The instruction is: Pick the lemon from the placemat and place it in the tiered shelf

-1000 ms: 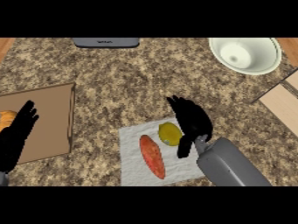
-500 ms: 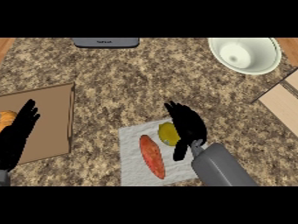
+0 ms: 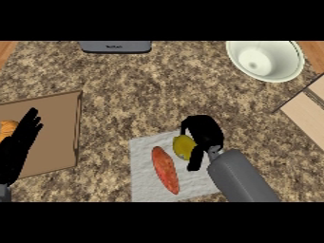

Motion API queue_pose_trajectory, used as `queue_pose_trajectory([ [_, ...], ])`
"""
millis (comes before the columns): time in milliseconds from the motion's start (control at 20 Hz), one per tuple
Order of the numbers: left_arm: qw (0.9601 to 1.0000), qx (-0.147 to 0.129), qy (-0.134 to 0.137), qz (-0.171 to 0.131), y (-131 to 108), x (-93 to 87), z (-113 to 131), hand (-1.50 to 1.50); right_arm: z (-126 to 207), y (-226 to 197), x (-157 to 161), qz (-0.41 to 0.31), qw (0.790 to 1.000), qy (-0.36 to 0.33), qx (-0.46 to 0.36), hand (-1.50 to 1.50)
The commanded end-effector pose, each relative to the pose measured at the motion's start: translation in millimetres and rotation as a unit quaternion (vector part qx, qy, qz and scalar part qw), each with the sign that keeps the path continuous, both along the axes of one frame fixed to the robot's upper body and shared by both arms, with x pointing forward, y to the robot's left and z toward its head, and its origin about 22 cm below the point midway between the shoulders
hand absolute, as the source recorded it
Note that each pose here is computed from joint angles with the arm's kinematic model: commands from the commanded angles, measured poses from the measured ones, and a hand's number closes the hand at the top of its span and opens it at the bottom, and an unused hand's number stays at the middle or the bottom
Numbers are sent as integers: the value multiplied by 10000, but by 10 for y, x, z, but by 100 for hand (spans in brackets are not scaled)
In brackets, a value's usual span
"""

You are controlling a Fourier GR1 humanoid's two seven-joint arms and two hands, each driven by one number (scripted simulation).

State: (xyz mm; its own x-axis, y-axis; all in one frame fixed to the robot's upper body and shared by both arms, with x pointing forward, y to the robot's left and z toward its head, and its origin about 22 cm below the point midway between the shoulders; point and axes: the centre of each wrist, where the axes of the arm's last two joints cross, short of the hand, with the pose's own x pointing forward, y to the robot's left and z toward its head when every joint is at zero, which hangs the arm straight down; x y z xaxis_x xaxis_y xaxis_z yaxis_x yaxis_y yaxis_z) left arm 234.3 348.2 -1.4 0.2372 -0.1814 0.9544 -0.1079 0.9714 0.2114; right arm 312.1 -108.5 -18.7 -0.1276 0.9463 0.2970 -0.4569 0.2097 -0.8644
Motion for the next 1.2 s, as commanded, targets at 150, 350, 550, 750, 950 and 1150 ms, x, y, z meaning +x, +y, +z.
queue_pose_trajectory([
  [150, 10000, 9, 43, 23, 5, 0, 126, 0, 80, -173, -62, 68, 9990, -394, -208, 150],
  [350, 10000, -27, -30, 76, 48, 59, 62, 0, 45, -315, -76, -1352, 9872, -791, -292, 150],
  [550, 9997, 3, 48, 241, 95, -102, -67, 0, 171, -1122, 79, -3638, 9232, -847, -904, 150],
  [750, 9997, -3, 109, 215, 58, -45, -78, 0, 610, -1177, 12, -4096, 8966, -1395, -945, 150],
  [950, 9996, 39, 119, 266, 237, -104, -47, 0, 1119, -1005, -340, -4346, 8808, -1794, -562, 150],
  [1150, 9999, -13, -20, 101, 84, -251, -67, 0, 1606, -955, -609, -4666, 8593, -2086, -198, 150],
])
